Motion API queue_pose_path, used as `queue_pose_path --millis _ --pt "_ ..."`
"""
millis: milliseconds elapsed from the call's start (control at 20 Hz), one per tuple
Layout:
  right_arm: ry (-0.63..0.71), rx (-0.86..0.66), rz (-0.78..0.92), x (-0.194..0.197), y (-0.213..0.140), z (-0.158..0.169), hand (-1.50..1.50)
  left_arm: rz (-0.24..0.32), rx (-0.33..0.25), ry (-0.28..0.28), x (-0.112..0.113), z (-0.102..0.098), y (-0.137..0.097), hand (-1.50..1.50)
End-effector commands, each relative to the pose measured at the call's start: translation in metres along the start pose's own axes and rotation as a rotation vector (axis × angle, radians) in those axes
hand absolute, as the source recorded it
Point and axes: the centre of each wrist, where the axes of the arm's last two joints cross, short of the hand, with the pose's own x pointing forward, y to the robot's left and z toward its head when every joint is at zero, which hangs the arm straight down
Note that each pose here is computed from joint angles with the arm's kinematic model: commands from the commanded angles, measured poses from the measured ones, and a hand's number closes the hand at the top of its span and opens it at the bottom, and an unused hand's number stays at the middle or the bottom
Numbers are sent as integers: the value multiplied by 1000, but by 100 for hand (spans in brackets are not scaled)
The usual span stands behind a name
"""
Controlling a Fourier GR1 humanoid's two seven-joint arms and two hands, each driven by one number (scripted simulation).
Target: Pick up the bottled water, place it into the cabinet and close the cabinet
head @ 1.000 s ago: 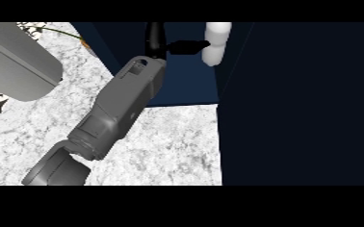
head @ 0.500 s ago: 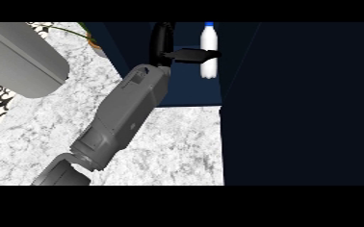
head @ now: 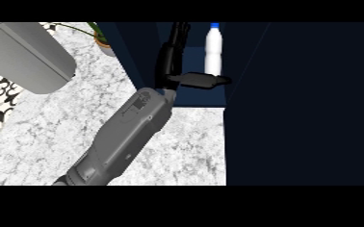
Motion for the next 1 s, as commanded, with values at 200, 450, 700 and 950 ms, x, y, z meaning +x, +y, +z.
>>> queue_pose_path --millis 200,450,700,950 --pt "-60 4 41 28 11 -14 -150 100 -54 7 22 61 -11 -150" --pt "-29 46 53 29 15 -14 -150 127 -31 34 21 110 1 -150" --pt "58 251 12 25 22 -21 150 112 -24 44 32 143 34 -150" --pt "43 379 9 32 31 -35 150 130 6 36 41 170 47 -150"
